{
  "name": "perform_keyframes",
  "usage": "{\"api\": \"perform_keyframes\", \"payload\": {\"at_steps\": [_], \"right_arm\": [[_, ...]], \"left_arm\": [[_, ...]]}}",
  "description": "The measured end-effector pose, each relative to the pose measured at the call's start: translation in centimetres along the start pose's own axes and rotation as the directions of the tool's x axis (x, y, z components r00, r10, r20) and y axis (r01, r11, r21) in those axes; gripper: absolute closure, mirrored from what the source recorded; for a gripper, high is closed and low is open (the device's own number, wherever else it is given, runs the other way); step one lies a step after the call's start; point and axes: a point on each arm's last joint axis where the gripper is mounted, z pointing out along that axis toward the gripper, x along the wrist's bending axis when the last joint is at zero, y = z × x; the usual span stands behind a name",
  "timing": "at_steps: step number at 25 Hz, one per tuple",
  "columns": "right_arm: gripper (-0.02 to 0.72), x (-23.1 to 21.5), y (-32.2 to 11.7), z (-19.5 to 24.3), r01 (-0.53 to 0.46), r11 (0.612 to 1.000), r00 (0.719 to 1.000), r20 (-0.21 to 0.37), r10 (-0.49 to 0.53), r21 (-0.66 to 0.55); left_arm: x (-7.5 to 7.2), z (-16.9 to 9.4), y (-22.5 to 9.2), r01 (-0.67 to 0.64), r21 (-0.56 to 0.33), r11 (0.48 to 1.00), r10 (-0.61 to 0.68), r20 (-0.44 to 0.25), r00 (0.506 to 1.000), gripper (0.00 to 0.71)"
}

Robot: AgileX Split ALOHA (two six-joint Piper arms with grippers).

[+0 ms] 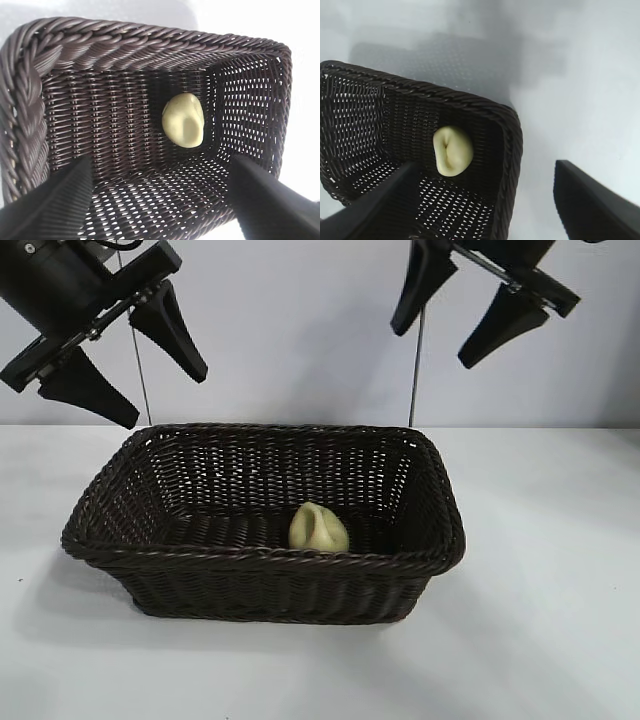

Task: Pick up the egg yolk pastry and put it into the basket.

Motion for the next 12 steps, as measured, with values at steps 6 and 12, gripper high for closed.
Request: {"api": "perform_keyframes", "payload": {"at_steps": [6,12], "right_arm": [[0.164,-1.0,-1.3,1.7,0.0,0.997,1.0,0.028,-0.002,0.075],[0.164,-1.3,-1.7,2.2,-0.003,0.995,0.999,0.033,0.0,0.1]], "left_arm": [[0.0,0.0,-0.1,0.0,0.01,1.0,0.0,0.002,1.0,0.163],[0.0,0.0,-0.1,0.0,0.01,1.0,0.0,0.002,1.0,0.163]]}}
